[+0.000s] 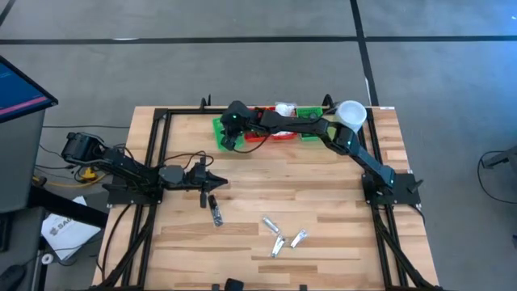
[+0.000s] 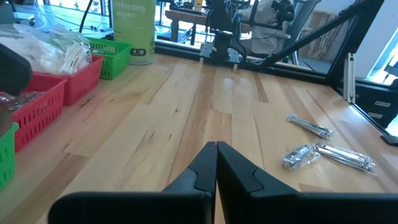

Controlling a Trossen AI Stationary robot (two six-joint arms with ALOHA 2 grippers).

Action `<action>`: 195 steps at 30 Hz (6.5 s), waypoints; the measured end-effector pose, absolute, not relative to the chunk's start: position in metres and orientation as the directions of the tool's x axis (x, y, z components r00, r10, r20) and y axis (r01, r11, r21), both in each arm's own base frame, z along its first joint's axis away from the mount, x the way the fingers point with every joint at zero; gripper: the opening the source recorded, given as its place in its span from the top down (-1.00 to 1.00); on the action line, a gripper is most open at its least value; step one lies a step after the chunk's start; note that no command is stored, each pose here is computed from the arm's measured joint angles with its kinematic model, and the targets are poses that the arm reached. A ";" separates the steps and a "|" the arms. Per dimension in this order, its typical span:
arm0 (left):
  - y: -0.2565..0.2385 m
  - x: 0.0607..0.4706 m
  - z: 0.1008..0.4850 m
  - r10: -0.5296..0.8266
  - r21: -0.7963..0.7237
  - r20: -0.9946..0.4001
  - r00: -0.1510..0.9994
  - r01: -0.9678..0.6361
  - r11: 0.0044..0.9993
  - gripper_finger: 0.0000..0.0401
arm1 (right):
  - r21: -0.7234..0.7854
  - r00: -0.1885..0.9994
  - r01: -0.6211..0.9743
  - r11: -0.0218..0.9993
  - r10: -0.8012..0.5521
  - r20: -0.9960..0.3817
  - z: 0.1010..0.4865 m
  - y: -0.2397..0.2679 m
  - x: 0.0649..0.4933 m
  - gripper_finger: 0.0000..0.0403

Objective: Pick & Place Travel size toiletries
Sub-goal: Put the silver nail cutter into the left green bin

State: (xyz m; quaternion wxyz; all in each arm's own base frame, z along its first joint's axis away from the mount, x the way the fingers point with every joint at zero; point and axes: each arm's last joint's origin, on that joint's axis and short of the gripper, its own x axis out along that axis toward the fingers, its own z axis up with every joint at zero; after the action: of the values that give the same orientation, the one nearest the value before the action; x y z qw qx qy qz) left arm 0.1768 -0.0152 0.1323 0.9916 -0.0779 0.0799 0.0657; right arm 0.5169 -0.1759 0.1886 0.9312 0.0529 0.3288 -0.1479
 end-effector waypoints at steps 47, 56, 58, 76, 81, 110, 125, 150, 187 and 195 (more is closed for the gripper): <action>-0.042 0.194 0.147 -0.103 -0.144 -0.126 0.987 0.085 0.986 0.99 | 0.091 0.611 0.059 0.994 0.036 -0.791 0.250 0.042 0.388 0.65; -0.059 0.238 0.134 -0.186 -0.027 -0.224 0.957 0.185 0.982 0.99 | 0.097 0.661 0.137 0.986 -0.018 -0.750 0.239 0.072 0.327 0.65; -0.062 0.248 0.129 -0.200 -0.008 -0.247 0.948 0.205 0.979 0.99 | 0.085 0.674 0.157 0.984 -0.044 -0.738 0.243 0.076 0.321 0.65; -0.075 0.311 0.093 -0.313 -0.014 -0.329 0.891 0.327 0.945 0.29 | 0.047 0.652 0.165 0.985 -0.073 -0.755 0.233 0.125 0.303 0.65; -0.067 0.324 0.083 -0.350 -0.046 -0.353 0.868 0.358 0.933 0.23 | 0.058 0.656 0.181 0.982 -0.076 -0.751 0.233 0.128 0.302 0.65; -0.063 0.347 0.070 -0.345 -0.045 -0.502 0.793 0.375 0.926 0.21 | 0.043 0.656 0.189 0.981 -0.094 -0.749 0.233 0.128 0.302 0.65; -0.062 0.349 0.064 -0.336 0.049 -0.494 0.802 0.411 0.910 0.67 | 0.038 0.651 0.188 0.981 -0.096 -0.753 0.232 0.127 0.301 0.65; -0.049 0.315 0.126 -0.100 0.149 -0.472 0.876 0.191 0.970 0.84 | 0.005 0.646 0.160 0.987 -0.100 -0.757 0.232 0.126 0.301 0.65; 0.084 0.192 0.143 0.733 0.028 -0.393 0.555 -0.789 0.613 0.67 | -0.011 0.655 0.146 0.989 -0.105 -0.748 0.233 0.123 0.304 0.65; 0.085 0.192 0.144 0.720 0.012 -0.392 0.573 -0.779 0.627 0.54 | -0.011 0.656 0.146 0.989 -0.105 -0.748 0.233 0.123 0.304 0.65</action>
State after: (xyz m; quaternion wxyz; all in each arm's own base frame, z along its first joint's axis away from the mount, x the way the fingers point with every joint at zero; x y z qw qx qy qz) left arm 0.1919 0.0850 0.1439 0.8831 -0.0812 0.1830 0.4243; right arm 0.3038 0.1228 0.2326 0.9095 0.0250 0.4092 -0.0688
